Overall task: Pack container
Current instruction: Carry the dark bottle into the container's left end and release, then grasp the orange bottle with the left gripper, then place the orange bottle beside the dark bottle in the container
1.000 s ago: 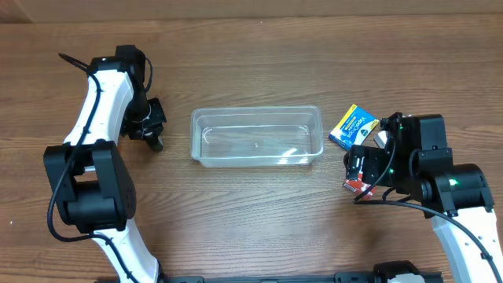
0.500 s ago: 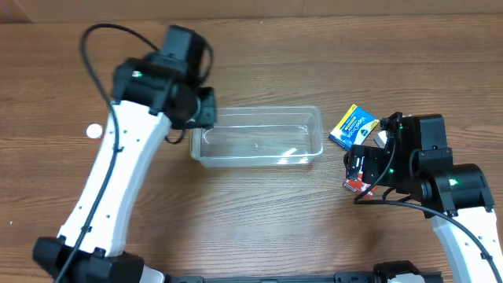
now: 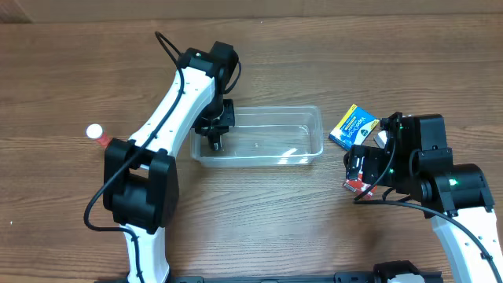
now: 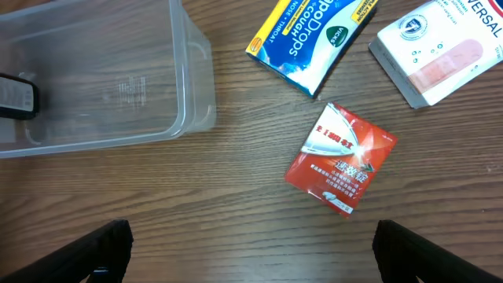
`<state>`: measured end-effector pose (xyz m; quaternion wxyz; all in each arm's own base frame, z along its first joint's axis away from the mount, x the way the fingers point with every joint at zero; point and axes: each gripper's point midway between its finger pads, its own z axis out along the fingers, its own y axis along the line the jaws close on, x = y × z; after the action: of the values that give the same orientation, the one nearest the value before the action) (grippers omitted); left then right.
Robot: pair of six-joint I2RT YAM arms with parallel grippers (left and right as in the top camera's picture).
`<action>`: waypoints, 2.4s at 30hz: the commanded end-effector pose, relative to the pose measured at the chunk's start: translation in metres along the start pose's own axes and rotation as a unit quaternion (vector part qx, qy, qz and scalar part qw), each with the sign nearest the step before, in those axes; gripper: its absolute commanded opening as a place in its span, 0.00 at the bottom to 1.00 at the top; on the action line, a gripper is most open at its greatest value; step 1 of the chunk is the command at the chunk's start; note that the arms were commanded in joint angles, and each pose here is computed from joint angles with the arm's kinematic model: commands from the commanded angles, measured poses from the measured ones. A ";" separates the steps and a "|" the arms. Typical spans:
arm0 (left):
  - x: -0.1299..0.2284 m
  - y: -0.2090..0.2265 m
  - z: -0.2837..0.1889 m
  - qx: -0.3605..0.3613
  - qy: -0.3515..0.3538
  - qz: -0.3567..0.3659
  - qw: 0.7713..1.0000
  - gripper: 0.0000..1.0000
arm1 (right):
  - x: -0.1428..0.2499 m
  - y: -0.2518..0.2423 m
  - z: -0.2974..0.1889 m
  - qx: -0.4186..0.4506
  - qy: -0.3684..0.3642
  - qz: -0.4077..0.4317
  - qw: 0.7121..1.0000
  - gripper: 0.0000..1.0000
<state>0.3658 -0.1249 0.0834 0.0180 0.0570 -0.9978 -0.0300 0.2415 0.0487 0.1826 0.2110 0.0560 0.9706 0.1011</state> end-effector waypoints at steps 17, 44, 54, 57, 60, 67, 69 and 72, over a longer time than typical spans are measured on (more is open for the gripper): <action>0.021 0.097 -0.221 0.042 -0.244 -0.087 0.965 1.00 | -0.008 0.004 -0.006 -0.006 -0.015 -0.005 1.000 1.00; -0.011 0.271 0.016 0.019 0.004 -0.277 0.961 0.60 | -0.008 0.004 -0.006 -0.006 -0.014 -0.005 1.000 1.00; -0.017 0.264 0.015 0.018 -0.006 -0.254 0.967 0.22 | -0.008 0.004 -0.006 -0.006 -0.014 -0.005 1.000 1.00; -0.011 0.254 0.005 0.018 0.000 -0.244 0.970 0.15 | -0.008 0.004 -0.006 -0.006 -0.014 -0.005 1.000 1.00; -0.002 0.236 -0.035 0.023 -0.034 -0.227 0.973 0.14 | -0.008 0.004 -0.006 -0.006 -0.015 -0.005 1.000 1.00; 0.058 0.133 -0.158 0.059 -0.175 -0.092 0.979 0.15 | -0.008 0.004 -0.006 -0.006 -0.015 -0.005 1.000 1.00; 0.074 0.104 -0.165 0.066 -0.179 -0.062 0.980 0.15 | -0.008 0.004 -0.006 -0.006 -0.014 -0.005 1.000 1.00; 0.077 0.069 -0.153 0.073 -0.174 -0.036 0.981 0.16 | -0.008 0.004 -0.006 -0.006 -0.014 -0.005 1.000 1.00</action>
<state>0.2836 -0.0510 0.2576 -0.1674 0.0849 -0.9818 0.0300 0.2415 0.0487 0.1824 0.2107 0.0561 0.9707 0.1010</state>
